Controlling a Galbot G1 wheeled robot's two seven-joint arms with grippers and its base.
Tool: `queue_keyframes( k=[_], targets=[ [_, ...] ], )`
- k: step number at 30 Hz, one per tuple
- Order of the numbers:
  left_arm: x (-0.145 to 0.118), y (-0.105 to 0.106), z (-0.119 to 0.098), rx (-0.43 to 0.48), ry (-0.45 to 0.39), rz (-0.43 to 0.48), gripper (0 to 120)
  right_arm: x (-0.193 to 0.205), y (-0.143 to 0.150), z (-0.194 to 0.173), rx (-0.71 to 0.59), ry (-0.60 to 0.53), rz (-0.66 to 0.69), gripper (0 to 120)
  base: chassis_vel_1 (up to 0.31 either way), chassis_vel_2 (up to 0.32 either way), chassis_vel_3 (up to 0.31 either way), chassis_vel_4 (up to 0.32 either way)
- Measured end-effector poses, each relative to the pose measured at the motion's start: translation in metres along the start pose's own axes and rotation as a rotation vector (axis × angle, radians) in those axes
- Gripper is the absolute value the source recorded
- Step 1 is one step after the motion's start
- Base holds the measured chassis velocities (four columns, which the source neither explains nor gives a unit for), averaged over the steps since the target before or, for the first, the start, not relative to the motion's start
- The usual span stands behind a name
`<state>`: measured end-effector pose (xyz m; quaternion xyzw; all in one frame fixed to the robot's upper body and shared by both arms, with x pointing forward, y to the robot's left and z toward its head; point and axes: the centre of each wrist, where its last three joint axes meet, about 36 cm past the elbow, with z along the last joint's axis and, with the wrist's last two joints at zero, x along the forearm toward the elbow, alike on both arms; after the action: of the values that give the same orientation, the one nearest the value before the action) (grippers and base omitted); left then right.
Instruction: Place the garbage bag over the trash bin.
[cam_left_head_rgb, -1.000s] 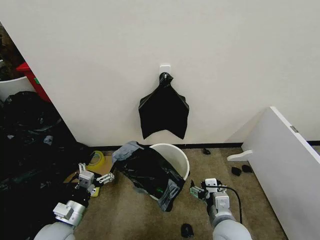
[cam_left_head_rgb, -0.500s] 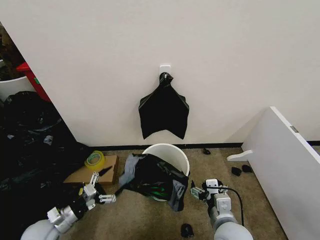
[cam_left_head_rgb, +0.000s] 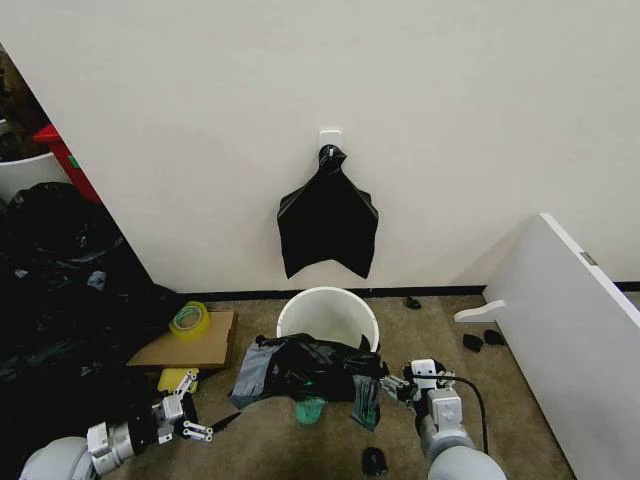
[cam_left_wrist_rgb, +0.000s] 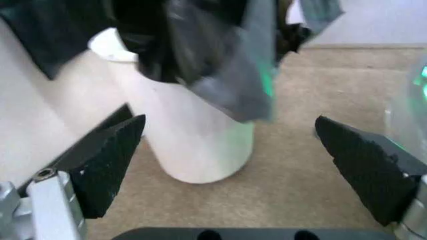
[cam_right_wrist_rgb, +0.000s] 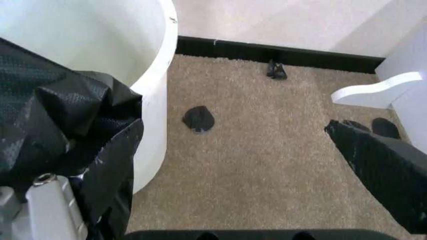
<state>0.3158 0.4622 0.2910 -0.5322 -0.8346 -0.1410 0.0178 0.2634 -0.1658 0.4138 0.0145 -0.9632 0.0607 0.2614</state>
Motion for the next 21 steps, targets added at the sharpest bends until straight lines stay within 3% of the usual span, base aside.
queue_keyframes(
  k=[2, 7, 10, 14, 16, 21],
  targets=[
    [0.0, 0.001, 0.003, 0.002, 0.001, 0.03, 100, -0.001, 0.0, 0.001, 0.001, 0.001, 0.0, 100, 0.0, 0.0, 0.0, 0.0],
    [0.004, 0.012, 0.011, -0.012, 0.026, 0.206, 100, -0.004, 0.001, 0.001, 0.002, 0.0, 0.002, 100, 0.0, 0.0, 0.0, 0.0],
    [0.009, 0.019, 0.013, -0.014, 0.029, 0.246, 100, -0.005, 0.001, 0.001, 0.002, -0.002, 0.003, 100, 0.0, 0.0, 0.0, 0.0],
    [0.014, 0.025, 0.012, -0.004, -0.03, 0.158, 100, -0.003, 0.0, 0.001, 0.002, -0.012, 0.005, 100, 0.0, 0.0, 0.0, 0.0],
    [0.015, 0.029, 0.0, 0.005, -0.139, 0.036, 100, 0.005, -0.002, -0.001, 0.007, -0.062, 0.015, 100, 0.0, 0.0, 0.0, 0.0],
    [0.007, 0.026, -0.023, -0.003, -0.262, -0.076, 100, 0.035, -0.003, -0.009, -0.012, -0.131, -0.004, 100, 0.0, 0.0, 0.0, 0.0]
  ],
)
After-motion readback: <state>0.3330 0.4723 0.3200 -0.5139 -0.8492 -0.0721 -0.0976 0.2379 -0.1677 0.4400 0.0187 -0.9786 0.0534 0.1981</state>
